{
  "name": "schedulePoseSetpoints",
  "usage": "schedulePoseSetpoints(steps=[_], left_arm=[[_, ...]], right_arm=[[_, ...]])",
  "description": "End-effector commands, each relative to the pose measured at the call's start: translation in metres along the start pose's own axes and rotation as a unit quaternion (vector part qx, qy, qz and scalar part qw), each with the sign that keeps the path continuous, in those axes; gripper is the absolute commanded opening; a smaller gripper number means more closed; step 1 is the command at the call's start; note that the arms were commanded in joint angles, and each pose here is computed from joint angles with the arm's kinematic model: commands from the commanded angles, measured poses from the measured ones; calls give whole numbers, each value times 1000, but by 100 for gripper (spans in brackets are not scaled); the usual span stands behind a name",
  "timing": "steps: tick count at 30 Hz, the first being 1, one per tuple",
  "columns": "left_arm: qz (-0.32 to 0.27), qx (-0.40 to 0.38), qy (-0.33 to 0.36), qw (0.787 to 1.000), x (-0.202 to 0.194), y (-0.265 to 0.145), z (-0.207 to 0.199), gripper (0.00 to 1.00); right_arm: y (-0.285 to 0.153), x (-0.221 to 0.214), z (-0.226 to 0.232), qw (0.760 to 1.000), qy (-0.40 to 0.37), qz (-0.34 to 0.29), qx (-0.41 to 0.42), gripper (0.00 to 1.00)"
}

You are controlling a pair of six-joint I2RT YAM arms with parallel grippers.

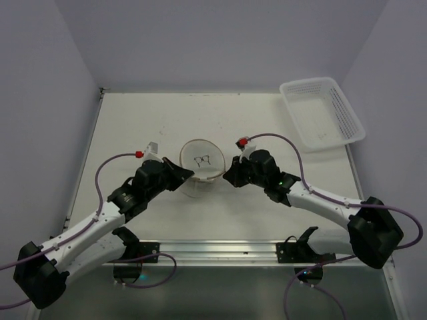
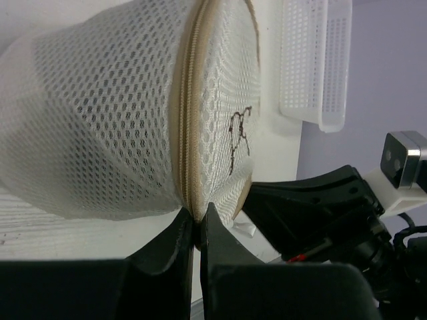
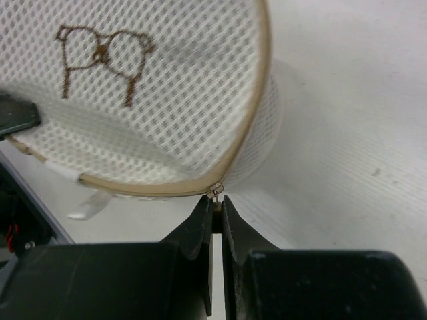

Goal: Unzip the laundry bag and remove the bra

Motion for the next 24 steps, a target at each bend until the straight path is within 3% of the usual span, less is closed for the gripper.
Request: schedulePoseSetpoints(steps=[1, 7, 11, 16, 20, 21, 22, 23, 24], left_arm=[[-20, 18, 39, 999, 12, -6, 10, 0], [25, 19, 110, 993, 5, -2, 16, 0], [68, 25, 146, 987, 4, 21, 22, 0], [87, 14, 171, 981, 36, 72, -2, 3], [81, -11, 169, 982, 60, 100, -34, 18], [79, -19, 166, 983, 63, 102, -42, 35], [78, -32, 159, 984, 67, 101, -52, 44], [75, -39, 153, 985, 69, 98, -57, 65], [79, -38, 141, 986, 65, 96, -54, 76]], right_arm=[[-17, 12, -36, 998, -6, -25, -50, 0], [-33, 23, -65, 996, -1, -33, -78, 0], [-35, 17, -43, 999, 8, -4, -34, 0], [-33, 10, -4, 999, 41, 0, 6, 0], [-25, 12, 15, 996, 88, -11, 17, 0], [-23, 14, 17, 995, 100, -13, 16, 0], [-20, 16, 18, 994, 110, -16, 12, 0], [-15, 18, 21, 992, 122, -16, 12, 0], [-13, 21, 21, 992, 124, -17, 10, 0]])
Point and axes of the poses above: each gripper's point midway between its finger pads, its own y axis out along the fingers, its own z axis along the line the jaws close on, x = y × z, the point moved 1 cm from there along -y, back along the fingers, and after that the axes turned 12 degrees about y, right-handed, at the moved point
